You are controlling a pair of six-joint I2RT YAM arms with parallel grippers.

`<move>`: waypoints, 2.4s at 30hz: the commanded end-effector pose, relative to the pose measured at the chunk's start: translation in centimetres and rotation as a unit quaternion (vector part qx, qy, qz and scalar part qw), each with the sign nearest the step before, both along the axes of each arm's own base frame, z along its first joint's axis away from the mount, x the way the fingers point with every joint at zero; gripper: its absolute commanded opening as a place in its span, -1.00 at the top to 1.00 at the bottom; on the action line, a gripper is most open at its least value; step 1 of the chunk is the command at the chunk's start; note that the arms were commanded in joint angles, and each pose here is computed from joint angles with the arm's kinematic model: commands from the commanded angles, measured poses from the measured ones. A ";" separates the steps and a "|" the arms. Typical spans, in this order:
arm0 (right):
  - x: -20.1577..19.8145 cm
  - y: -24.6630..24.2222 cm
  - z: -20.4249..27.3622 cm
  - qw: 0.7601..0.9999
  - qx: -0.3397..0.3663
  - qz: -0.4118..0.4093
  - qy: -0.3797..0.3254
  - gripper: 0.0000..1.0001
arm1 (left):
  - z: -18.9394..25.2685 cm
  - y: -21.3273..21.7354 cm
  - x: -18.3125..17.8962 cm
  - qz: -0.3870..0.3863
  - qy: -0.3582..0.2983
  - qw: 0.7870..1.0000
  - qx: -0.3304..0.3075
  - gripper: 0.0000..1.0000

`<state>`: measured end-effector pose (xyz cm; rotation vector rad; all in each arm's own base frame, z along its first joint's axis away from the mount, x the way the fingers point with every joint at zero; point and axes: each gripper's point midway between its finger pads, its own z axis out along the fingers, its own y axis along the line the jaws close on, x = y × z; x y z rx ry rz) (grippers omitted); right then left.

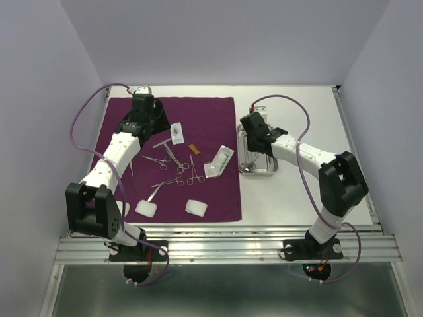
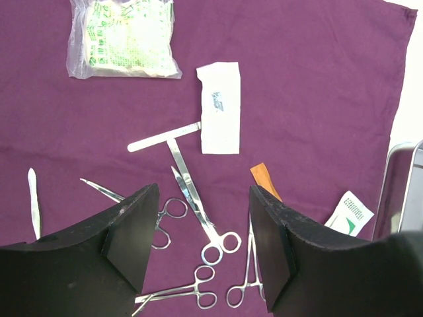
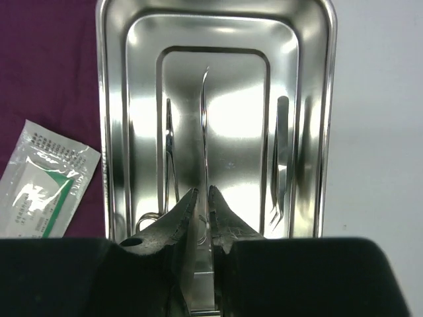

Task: Prepare the surgical pack
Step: Place the medical item in the container, then pick up the medical item from the surgical kit.

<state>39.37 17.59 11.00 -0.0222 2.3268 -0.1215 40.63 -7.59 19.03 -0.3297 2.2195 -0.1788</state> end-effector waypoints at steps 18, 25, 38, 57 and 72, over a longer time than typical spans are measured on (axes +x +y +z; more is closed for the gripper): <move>-0.5 1.7 -2.8 0.999 0.039 0.024 0.011 0.52 | 2.2 0.5 -0.9 0.007 -0.025 1.000 -0.003 -0.40; -0.2 2.5 -1.3 0.998 0.049 0.043 0.008 0.15 | 2.1 0.5 -1.0 0.007 -0.024 1.000 -0.003 -0.41; -2.0 12.5 3.0 0.986 0.087 0.141 -0.013 -0.08 | 2.4 1.0 -1.3 0.022 -0.021 1.000 0.003 -0.46; -5.0 25.9 -5.3 0.971 0.057 0.226 0.059 -0.01 | 3.7 6.8 -3.4 0.109 -0.023 0.993 0.034 -0.46; -6.3 25.3 -8.7 0.976 0.004 0.203 0.080 0.37 | 3.3 6.7 -3.9 0.098 -0.023 0.994 0.033 -0.45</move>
